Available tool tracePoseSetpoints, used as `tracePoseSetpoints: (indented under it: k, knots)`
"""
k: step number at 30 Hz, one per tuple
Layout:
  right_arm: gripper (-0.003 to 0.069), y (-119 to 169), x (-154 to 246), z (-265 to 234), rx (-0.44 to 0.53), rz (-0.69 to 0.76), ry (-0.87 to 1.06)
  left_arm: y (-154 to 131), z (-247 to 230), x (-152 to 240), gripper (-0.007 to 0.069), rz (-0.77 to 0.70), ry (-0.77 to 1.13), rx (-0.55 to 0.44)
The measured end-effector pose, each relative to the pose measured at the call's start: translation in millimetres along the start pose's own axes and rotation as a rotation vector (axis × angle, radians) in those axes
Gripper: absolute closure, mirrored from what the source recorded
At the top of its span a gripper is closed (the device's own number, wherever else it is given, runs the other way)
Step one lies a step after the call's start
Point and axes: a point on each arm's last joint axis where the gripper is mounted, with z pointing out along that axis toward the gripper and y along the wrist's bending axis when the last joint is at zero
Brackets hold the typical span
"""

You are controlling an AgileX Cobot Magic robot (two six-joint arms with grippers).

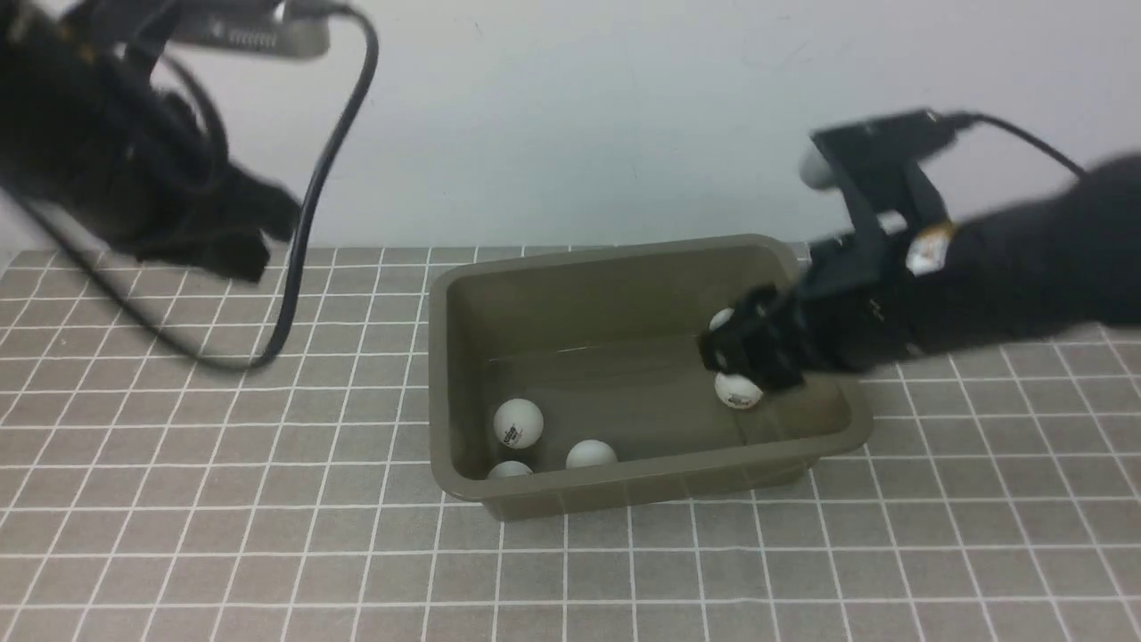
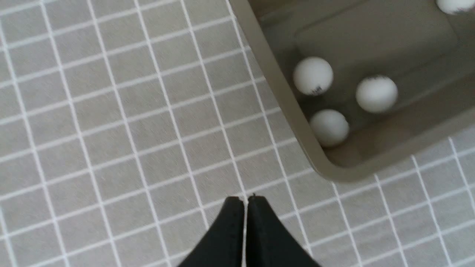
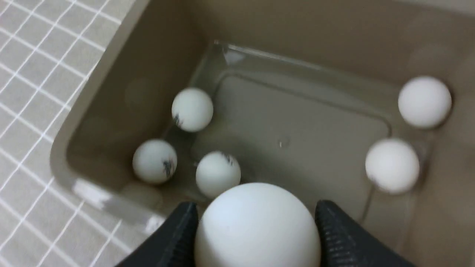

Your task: Put the table tennis balls into the box on the grey coffee tablecloth.

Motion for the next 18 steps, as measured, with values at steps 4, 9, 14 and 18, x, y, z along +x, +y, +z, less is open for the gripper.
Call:
tracePoseSetpoints:
  k: [4,9,14,18]
  knots:
    - [0.0247,-0.6,-14.5,21.4,-0.008,0.016,0.061,-8.5,-8.5,25.4,0.0630,0.001,-0.036,0.047]
    - [0.0126,4.4,-39.4,6.0,0.000,-0.026,0.110,-16.8,-26.4,54.4,0.0630,0.022,-0.091,0.067]
    - [0.0292,10.3,-47.7,-42.3,0.033,-0.028,0.076,-22.9,-49.5,67.4,0.0630,0.042,-0.163,0.063]
    - [0.0608,18.7,-45.8,-129.2,0.080,-0.028,-0.096,-29.4,-76.4,79.7,0.0630,0.065,-0.275,0.054]
